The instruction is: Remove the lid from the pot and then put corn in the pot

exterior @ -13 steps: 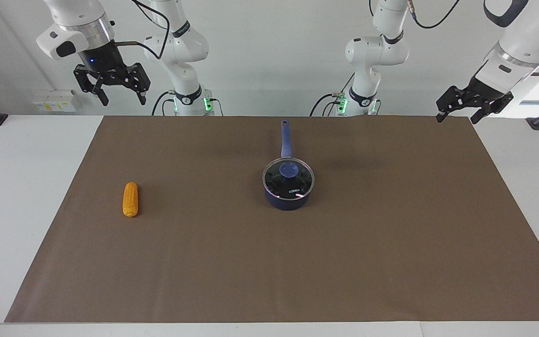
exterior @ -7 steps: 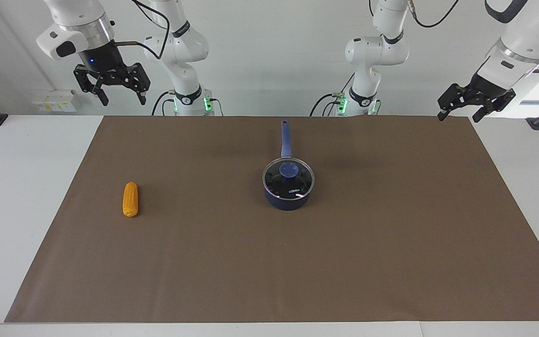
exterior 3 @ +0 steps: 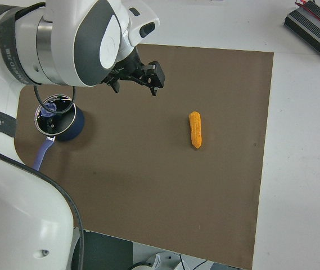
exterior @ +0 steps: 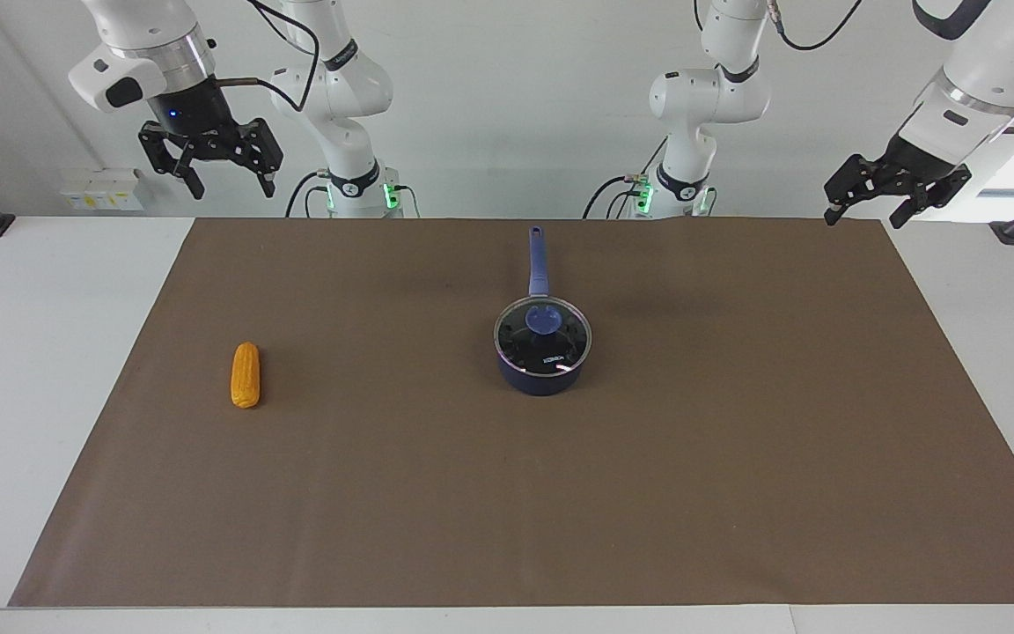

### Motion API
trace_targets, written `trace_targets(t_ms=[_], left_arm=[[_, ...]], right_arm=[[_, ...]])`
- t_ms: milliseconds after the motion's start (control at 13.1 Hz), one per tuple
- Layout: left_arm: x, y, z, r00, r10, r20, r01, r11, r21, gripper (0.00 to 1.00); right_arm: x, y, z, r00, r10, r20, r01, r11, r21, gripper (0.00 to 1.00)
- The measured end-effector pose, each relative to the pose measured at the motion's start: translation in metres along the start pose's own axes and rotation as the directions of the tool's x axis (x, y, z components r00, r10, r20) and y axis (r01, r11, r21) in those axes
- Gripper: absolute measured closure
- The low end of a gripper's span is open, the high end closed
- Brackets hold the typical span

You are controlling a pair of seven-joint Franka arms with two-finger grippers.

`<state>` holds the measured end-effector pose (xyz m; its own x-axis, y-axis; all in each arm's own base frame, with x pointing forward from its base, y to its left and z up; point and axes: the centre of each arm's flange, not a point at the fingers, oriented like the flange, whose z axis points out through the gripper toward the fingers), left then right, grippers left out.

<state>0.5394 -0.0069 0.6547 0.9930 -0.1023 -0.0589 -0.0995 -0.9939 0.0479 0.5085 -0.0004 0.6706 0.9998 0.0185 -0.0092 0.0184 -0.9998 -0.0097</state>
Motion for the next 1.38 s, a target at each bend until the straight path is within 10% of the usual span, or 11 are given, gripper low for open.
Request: trace_targets(t_ms=[1378], left_arm=[[0.024, 0.236, 0.112, 0.999, -0.032, 0.000, 0.032, 0.999, 0.028, 0.00]], right_arm=[[0.021, 0.026, 0.031, 0.997, -0.037, -0.064, 0.035, 0.999, -0.034, 0.00]])
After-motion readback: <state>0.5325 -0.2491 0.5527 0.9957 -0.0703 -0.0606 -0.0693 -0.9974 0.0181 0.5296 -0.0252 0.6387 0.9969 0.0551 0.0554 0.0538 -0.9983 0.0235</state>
